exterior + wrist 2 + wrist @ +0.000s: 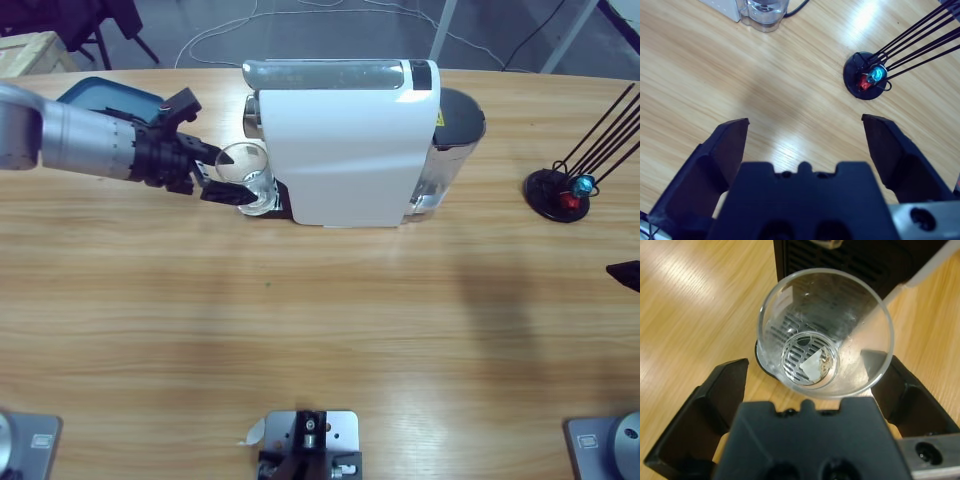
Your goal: Pour coffee
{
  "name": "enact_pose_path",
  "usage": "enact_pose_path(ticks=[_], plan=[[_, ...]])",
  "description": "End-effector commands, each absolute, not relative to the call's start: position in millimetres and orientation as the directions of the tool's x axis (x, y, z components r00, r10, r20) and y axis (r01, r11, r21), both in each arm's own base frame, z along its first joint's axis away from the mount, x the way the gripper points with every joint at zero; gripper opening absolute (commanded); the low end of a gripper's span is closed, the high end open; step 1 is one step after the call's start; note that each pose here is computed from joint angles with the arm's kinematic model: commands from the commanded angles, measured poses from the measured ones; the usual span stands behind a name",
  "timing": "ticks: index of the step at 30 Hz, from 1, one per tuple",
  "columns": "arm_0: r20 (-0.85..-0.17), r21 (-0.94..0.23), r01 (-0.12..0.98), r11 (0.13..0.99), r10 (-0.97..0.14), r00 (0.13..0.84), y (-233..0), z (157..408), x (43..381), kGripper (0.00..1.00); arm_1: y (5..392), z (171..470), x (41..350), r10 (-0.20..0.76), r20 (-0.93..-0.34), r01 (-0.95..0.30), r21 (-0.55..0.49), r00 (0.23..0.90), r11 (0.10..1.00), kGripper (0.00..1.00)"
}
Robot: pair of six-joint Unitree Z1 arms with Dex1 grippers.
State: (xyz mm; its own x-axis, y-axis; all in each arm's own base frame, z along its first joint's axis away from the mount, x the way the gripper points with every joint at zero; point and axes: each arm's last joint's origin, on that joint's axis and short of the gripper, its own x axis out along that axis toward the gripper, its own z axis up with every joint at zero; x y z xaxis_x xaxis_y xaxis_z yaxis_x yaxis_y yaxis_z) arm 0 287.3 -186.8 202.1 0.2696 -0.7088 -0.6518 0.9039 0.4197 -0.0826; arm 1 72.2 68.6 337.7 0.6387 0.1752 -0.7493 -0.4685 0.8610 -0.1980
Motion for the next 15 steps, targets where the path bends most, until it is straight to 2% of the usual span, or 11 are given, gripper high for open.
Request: enact_pose_path(ticks=[1, 3, 15], plan=[[-0.672, -0.124, 0.905, 0.408, -0.705, 0.226, -199.2, 182.4, 296.3, 0.945, 63.8, 333.1, 69.7, 0.163, -0.744, -0.452, -0.204, 0.648, 0.868, 0.975], [-0.672, -0.120, 0.906, 0.406, -0.705, 0.227, -199.3, 182.7, 296.6, 0.904, 64.1, 332.9, 69.9, 0.162, -0.745, -0.453, -0.205, 0.648, 0.868, 0.973], [-0.649, -0.111, 0.917, 0.383, -0.727, 0.225, -212.9, 185.8, 309.4, 0.904, 64.1, 332.9, 69.9, 0.162, -0.745, -0.453, -0.205, 0.648, 0.868, 0.973]])
